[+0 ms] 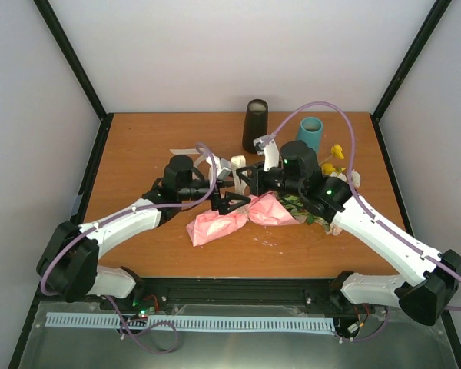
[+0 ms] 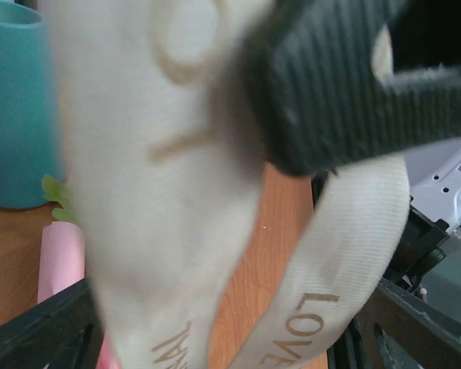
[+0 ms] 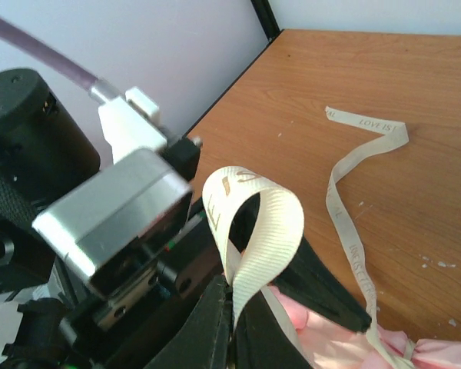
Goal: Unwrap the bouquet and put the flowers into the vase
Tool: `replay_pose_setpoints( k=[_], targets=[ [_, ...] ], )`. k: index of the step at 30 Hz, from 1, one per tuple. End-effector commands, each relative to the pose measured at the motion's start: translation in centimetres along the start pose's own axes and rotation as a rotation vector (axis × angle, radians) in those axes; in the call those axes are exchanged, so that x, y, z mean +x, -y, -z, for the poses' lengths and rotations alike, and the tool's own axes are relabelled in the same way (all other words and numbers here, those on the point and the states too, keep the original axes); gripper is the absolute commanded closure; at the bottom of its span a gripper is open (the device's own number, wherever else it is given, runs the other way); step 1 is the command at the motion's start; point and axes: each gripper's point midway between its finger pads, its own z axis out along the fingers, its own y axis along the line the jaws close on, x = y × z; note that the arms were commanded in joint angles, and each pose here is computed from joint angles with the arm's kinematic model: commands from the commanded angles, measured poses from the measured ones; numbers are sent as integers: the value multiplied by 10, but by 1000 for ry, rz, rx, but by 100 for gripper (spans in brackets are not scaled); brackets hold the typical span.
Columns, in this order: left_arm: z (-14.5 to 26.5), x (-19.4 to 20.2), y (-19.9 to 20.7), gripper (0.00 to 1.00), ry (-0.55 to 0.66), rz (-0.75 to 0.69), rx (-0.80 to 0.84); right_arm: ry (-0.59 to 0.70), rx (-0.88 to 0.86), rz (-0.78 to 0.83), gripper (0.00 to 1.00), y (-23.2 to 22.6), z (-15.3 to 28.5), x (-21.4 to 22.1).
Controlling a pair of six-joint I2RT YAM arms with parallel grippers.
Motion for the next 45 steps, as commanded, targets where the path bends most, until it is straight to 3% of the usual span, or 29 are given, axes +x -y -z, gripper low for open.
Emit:
replay_pose_setpoints(
  k=[1,3,7,9,12,15,16,18,24,33,45],
  targets=[
    [-3,-25,16,16,56,-102,62,51,47,21,97,-1,2,-18],
    [-3,-26,18,30,59,-109,69,54,71,17,97,3,2,-19],
    [-5,-28,12,83,47,-107,38,49,93,7,97,7,1,-19],
    [-6,-31,8,99,35,-100,19,49,115,3,97,10,3,-19],
    [-6,-40,1,100,31,-94,-30,50,146,-2,95,15,5,-19],
    [-5,-49,-8,100,34,-93,-89,56,169,-13,85,18,10,-20],
    [-5,-51,-10,100,35,-96,-100,60,177,-17,75,19,12,-20],
    [-5,-57,-15,100,36,-101,-125,68,208,-28,46,24,17,-20],
    [0,-65,-47,100,22,-91,-245,115,354,-76,6,45,44,-19],
    [22,-78,-124,100,27,-19,-466,104,392,-75,3,55,63,3],
    [24,-21,-259,99,-61,272,-625,8,368,-50,7,57,46,23]
  ],
)
